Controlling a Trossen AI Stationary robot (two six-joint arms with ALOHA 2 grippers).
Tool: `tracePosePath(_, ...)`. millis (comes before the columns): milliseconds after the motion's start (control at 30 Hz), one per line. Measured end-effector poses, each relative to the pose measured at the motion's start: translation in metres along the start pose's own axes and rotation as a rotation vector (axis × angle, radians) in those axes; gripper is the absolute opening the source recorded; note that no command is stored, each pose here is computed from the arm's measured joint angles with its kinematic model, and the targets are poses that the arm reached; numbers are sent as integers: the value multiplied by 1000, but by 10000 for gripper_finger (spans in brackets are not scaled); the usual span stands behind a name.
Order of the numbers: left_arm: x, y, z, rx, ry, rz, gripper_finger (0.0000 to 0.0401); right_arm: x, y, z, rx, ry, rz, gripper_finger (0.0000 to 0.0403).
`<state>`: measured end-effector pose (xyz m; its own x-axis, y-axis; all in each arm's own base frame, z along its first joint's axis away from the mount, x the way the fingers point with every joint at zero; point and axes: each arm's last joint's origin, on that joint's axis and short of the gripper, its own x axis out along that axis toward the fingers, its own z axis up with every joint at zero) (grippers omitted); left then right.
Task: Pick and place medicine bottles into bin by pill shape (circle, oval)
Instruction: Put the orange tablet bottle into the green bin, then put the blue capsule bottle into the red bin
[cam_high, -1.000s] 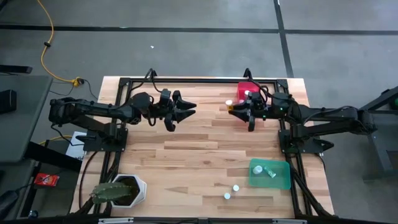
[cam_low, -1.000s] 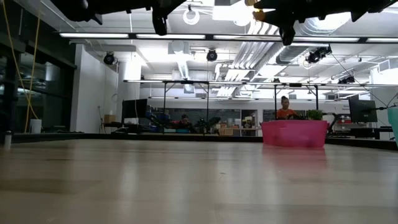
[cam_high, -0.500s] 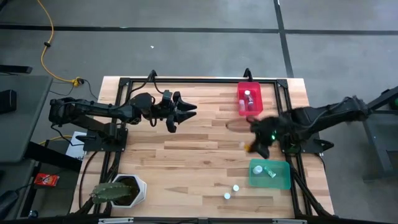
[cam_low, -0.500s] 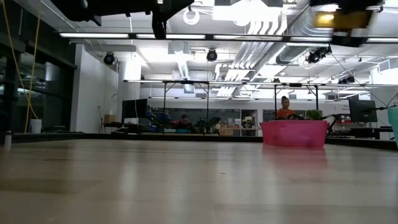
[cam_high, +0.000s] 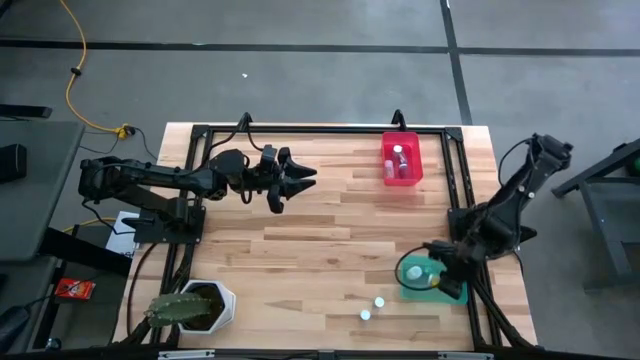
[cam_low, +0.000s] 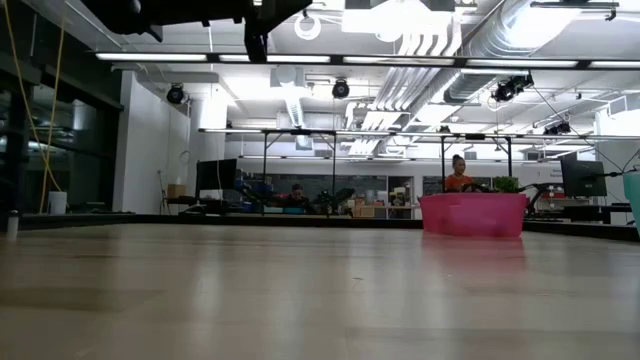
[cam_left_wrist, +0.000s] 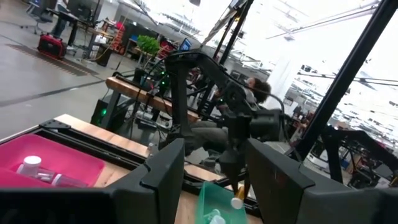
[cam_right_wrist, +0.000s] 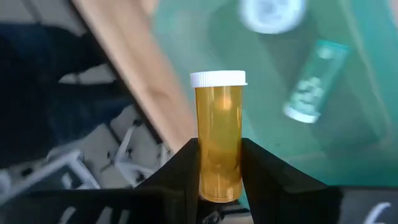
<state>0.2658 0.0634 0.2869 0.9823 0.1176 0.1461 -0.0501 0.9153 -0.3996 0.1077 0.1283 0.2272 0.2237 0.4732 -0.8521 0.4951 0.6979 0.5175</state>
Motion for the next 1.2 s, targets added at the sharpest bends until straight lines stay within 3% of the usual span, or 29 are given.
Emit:
tracePosePath(233, 0, 0, 0, -4, -2, 5, 159, 21, -19, -7, 156, -10, -56, 85)
tracePosePath(600, 0, 0, 0, -8, -4, 8, 159, 45, -34, -5, 194, -6, 8, 88)
tracePosePath(967, 0, 0, 0, -11, -3, 8, 159, 45, -35, -4, 194, -42, 13, 191)
tracePosePath(1200, 0, 0, 0, -11, -3, 8, 159, 21, -21, -5, 98, -93, 152, 204)
